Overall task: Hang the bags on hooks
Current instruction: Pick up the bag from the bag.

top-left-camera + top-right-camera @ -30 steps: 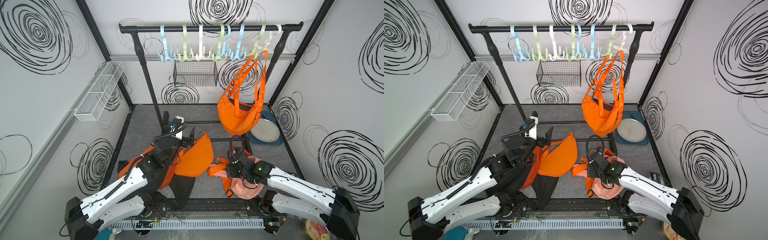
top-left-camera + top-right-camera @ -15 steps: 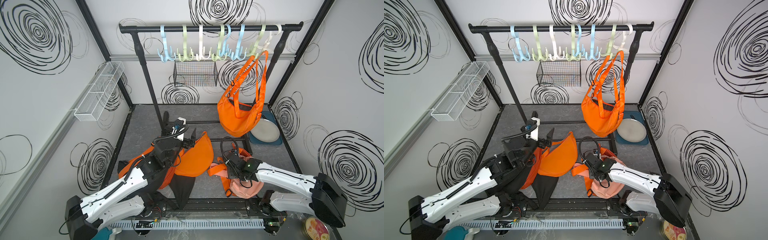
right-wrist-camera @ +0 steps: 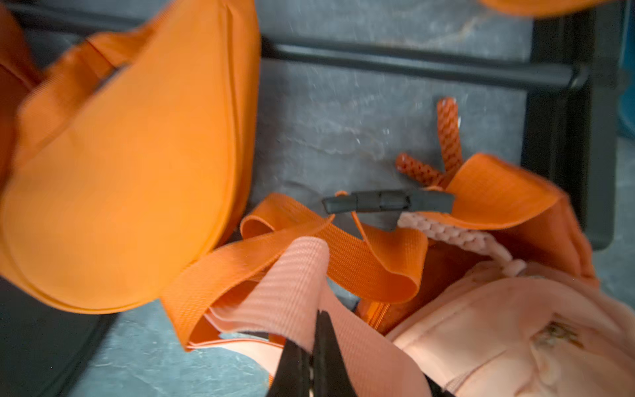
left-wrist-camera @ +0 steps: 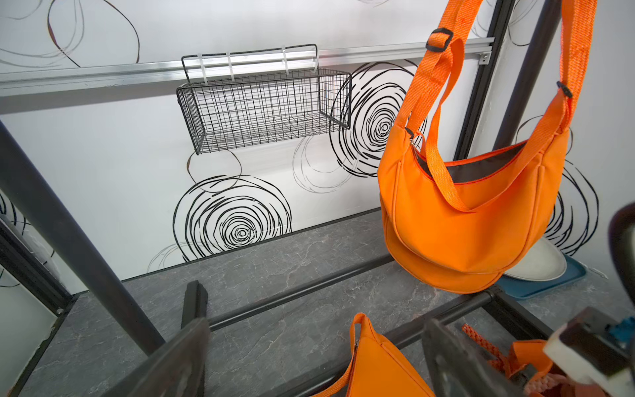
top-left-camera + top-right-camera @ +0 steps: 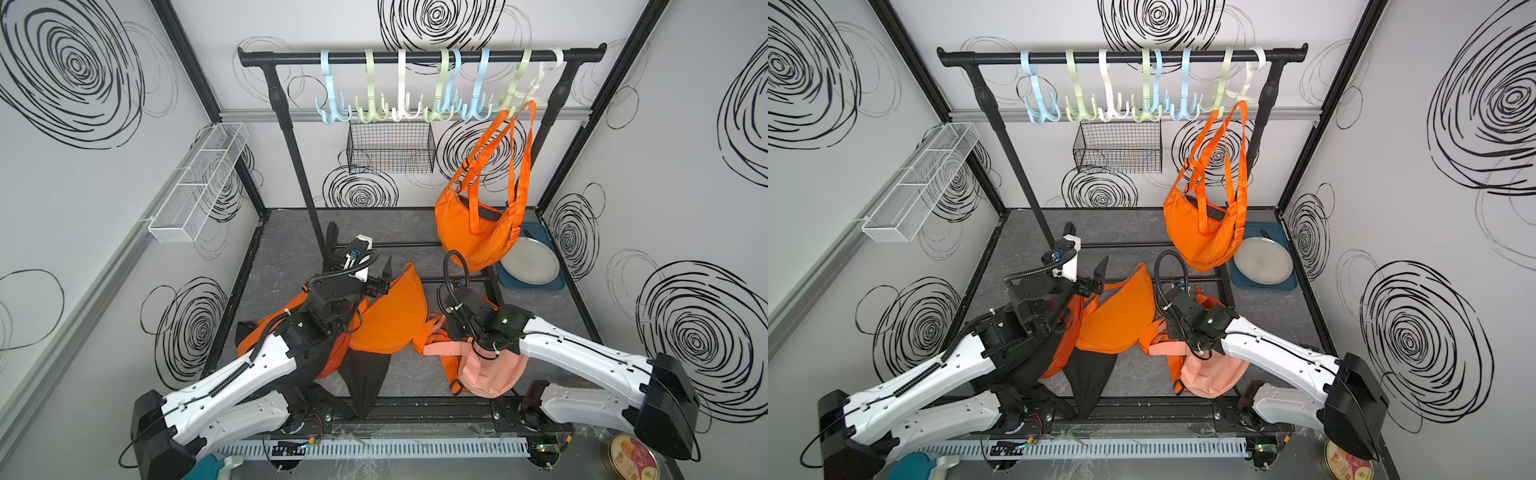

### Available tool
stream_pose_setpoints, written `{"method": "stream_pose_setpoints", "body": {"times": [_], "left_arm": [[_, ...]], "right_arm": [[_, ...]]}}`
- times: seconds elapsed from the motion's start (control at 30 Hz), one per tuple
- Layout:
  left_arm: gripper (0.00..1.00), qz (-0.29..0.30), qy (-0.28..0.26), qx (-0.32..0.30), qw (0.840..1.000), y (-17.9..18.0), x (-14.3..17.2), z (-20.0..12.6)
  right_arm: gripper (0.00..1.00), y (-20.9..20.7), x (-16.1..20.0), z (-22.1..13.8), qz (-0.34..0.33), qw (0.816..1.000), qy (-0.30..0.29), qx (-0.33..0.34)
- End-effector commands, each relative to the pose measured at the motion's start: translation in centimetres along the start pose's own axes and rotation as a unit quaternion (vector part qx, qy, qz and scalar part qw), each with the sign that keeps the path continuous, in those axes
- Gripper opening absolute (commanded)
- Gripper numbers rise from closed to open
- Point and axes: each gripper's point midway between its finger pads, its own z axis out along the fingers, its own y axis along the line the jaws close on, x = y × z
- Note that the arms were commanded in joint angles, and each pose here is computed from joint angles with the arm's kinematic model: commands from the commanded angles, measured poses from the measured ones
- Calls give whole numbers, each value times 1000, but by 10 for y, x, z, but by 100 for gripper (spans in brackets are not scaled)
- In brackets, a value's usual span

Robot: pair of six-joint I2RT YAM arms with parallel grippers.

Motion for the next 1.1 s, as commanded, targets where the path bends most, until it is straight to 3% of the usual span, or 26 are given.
{"method": "stream_pose_setpoints", "body": {"times": [0.0, 0.2, 0.37, 0.47, 0.67, 0.77, 0.9, 1.07], "left_arm": [[99, -2, -17, 2, 1000, -2, -9, -1], [99, -2, -19, 44, 999, -16, -11, -2], [99, -8, -35, 122, 992, -40, -16, -11], [99, -14, -61, 204, 977, -63, -25, -27], [99, -46, -127, 352, 926, -108, -52, -74], [99, -41, -113, 398, 910, -136, -51, -85], [99, -48, -95, 411, 905, -162, -37, -86], [100, -90, -81, 360, 925, -172, -15, -59]], "right_arm": [[0, 7, -20, -28, -34, 999, -28, -20], [0, 18, -71, -91, -57, 987, -133, -74], [0, 24, -112, -156, -66, 966, -222, -116], [0, 25, -130, -177, -73, 959, -251, -113], [0, 11, -163, -204, -61, 950, -301, -61], [0, 10, -177, -216, -50, 943, -323, -56], [0, 12, -191, -230, -45, 937, -343, -54], [0, 14, -203, -246, -41, 931, -359, -61]]}}
